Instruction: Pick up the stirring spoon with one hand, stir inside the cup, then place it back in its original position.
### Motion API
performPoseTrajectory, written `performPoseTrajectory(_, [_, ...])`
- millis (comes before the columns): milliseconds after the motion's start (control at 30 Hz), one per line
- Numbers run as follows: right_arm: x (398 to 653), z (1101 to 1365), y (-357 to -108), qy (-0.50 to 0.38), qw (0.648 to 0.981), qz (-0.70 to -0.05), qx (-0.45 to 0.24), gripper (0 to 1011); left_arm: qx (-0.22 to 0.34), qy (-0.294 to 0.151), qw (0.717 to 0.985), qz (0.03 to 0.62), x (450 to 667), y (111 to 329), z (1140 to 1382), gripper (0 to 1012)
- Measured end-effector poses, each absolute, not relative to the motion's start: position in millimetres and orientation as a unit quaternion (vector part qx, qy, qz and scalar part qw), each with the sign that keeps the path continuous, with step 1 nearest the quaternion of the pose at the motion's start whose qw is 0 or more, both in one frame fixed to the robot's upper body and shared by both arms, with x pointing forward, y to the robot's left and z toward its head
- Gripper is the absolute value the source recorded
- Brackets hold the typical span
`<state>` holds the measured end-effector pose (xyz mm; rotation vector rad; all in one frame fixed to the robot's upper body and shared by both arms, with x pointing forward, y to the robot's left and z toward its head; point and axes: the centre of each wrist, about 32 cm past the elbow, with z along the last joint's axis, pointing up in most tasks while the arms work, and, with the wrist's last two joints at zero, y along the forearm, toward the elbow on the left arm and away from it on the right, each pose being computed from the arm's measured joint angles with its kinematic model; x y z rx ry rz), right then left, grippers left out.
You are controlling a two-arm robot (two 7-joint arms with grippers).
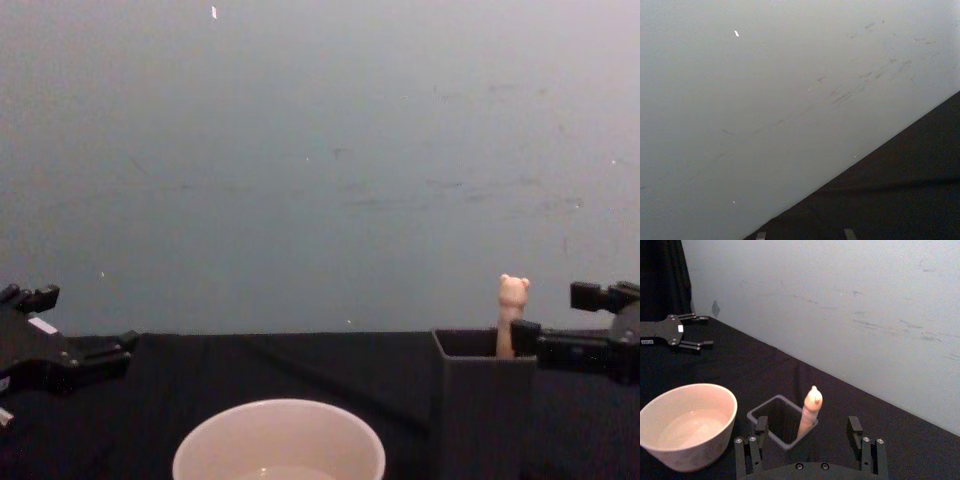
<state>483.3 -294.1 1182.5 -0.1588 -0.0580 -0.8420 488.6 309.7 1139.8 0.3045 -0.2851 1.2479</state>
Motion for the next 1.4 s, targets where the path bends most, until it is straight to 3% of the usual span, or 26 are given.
performPoseTrajectory(600, [510.5, 1181.6, -278.2, -0.005, 0.905, -0.419, -0.074, 1000, 0.142, -0.132, 0.791, 0.58, 488.6, 309.7, 1139.8, 1001])
performPoseTrajectory(1400, [518.1, 1182.5, -273.0, 0.011, 0.906, -0.417, -0.071, 1000, 0.141, -0.132, 0.791, 0.58, 488.6, 309.7, 1139.8, 1001])
